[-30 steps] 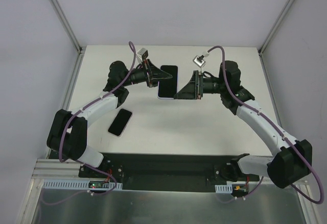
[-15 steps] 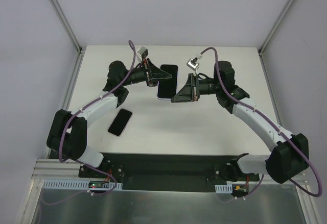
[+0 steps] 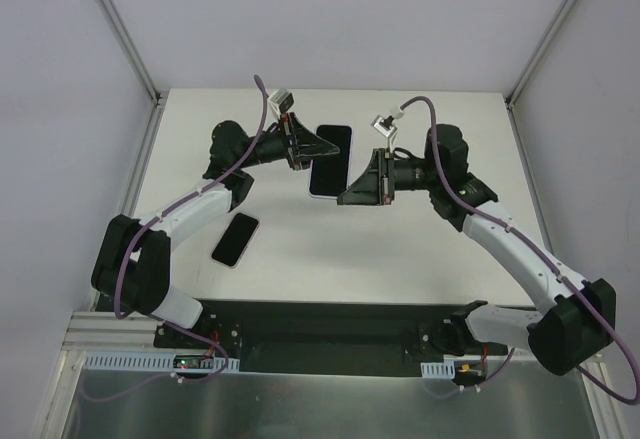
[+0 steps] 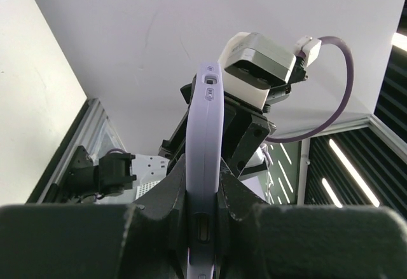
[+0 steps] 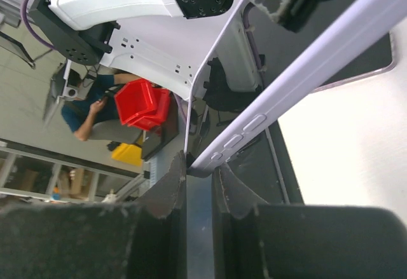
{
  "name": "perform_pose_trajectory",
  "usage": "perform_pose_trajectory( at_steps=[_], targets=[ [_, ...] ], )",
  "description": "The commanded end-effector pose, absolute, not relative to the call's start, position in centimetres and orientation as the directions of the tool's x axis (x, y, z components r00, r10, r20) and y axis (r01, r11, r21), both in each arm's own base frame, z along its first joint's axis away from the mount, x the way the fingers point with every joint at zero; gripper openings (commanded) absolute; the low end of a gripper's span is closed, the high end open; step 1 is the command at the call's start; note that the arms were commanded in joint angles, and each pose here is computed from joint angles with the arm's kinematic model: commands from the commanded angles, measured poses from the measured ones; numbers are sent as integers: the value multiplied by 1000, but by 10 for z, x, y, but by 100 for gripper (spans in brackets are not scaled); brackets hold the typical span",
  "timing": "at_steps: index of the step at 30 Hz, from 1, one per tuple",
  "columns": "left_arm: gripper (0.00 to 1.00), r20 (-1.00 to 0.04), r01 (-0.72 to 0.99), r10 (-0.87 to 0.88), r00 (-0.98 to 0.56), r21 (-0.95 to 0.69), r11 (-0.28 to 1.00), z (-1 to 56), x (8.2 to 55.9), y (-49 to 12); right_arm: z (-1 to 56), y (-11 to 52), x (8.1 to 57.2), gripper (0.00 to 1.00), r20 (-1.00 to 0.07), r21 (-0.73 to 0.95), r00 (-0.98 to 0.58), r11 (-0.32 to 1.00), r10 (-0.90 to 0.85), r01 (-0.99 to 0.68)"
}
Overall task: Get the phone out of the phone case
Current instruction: Remove the phone case from the phone.
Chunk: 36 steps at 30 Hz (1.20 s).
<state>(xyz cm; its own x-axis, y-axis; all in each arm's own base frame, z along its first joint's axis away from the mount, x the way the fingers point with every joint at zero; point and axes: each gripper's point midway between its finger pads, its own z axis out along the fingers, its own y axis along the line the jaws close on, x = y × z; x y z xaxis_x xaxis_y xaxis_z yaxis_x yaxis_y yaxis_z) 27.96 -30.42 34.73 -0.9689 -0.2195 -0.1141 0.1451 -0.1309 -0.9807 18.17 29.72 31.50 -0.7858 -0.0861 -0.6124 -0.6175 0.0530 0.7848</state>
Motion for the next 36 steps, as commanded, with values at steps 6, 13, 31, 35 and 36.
perform_pose_trajectory(
  at_steps=[6,13,31,35,36],
  targets=[
    [0,85,-42,-234,-969,-983,-180,346,278,-312,351,291,167,1,-898,440,-440,-46,-18,-897],
    [0,83,-41,-195,-977,-977,-210,359,266,-322,345,291,170,1,-905,426,-426,-33,-20,-904],
    [0,108,-62,-159,-981,-962,-265,375,240,-323,347,293,178,1,-952,306,-306,-35,-16,-951],
    [0,107,-58,-170,-980,-962,-268,373,240,-322,343,293,185,1,-945,326,-326,4,-17,-945],
    [0,106,-56,-173,-979,-962,-268,372,240,-322,342,292,189,1,-942,334,-335,29,-14,-942]
  ],
)
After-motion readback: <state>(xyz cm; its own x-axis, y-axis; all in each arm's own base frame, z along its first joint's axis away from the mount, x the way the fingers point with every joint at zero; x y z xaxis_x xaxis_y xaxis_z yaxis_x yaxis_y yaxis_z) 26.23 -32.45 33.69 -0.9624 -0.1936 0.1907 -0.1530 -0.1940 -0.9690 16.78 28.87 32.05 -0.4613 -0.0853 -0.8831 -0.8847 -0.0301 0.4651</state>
